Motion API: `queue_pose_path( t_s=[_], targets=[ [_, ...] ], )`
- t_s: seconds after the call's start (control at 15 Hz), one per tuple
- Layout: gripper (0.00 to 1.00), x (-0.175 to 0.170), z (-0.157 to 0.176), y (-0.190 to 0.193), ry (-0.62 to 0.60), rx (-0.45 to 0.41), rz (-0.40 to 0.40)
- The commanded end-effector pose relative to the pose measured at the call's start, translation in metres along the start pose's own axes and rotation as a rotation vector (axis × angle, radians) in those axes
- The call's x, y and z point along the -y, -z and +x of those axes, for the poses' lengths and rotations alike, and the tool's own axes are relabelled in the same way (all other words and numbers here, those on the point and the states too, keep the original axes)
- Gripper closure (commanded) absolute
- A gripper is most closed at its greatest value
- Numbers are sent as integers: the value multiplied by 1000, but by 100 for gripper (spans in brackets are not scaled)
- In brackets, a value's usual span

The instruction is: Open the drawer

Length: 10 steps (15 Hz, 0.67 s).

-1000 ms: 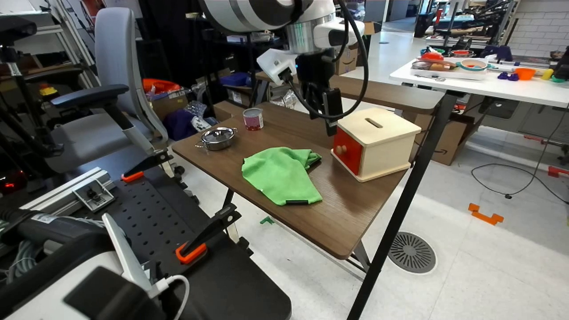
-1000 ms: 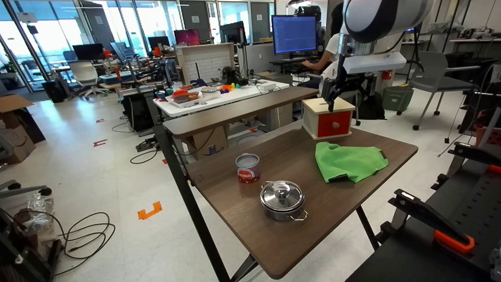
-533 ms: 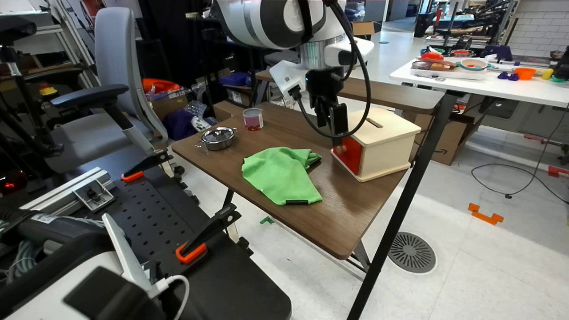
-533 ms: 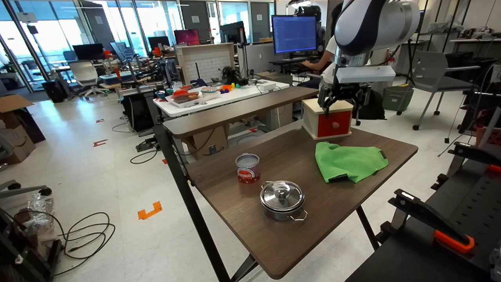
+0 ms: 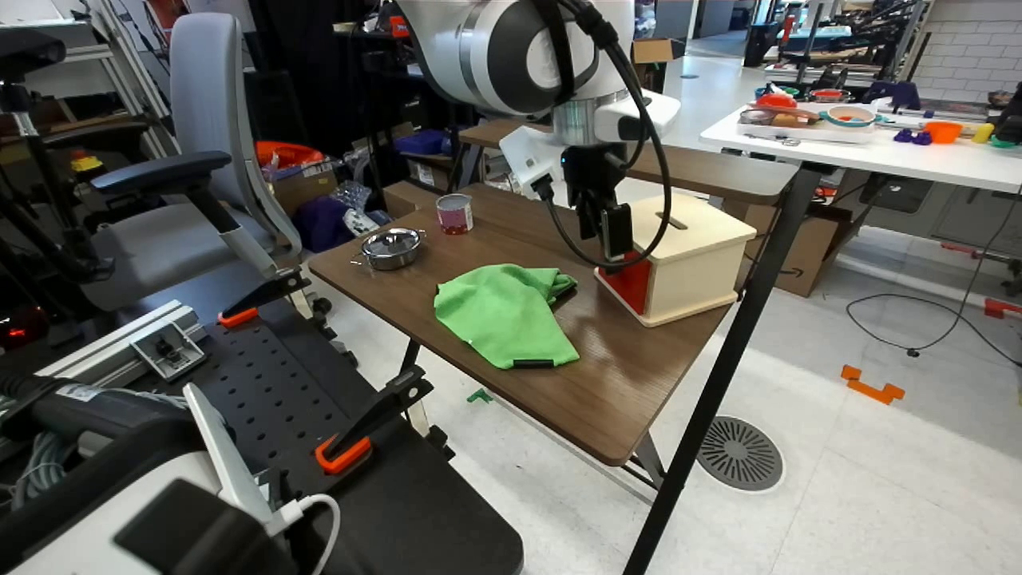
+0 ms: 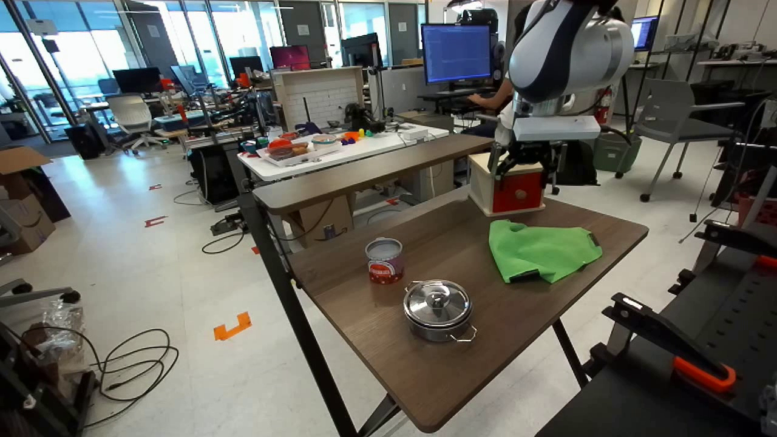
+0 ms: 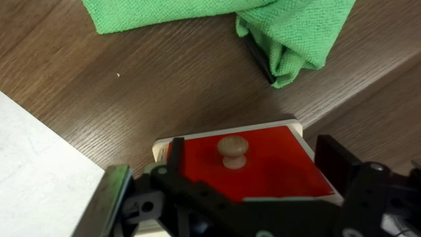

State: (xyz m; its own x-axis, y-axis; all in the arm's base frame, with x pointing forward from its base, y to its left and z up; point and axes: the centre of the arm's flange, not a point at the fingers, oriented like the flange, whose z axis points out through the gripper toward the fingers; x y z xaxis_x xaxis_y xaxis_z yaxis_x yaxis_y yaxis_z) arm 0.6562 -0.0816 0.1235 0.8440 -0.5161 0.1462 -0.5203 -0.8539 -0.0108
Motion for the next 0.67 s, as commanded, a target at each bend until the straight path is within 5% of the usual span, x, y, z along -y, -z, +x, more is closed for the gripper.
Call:
queue_pose_path(
  t_s=[0.0,0.27,0.33,0.4,0.6],
  targets=[
    [0,1,13,-10,-16,0,4],
    [0,1,17,-17,-15,-5,-7],
    [6,1,17,-18,-15,-5,-9],
    [26,1,18,-20,-15,-5,-9],
    [37,3,18,-21,-8,-11,-14]
  ],
)
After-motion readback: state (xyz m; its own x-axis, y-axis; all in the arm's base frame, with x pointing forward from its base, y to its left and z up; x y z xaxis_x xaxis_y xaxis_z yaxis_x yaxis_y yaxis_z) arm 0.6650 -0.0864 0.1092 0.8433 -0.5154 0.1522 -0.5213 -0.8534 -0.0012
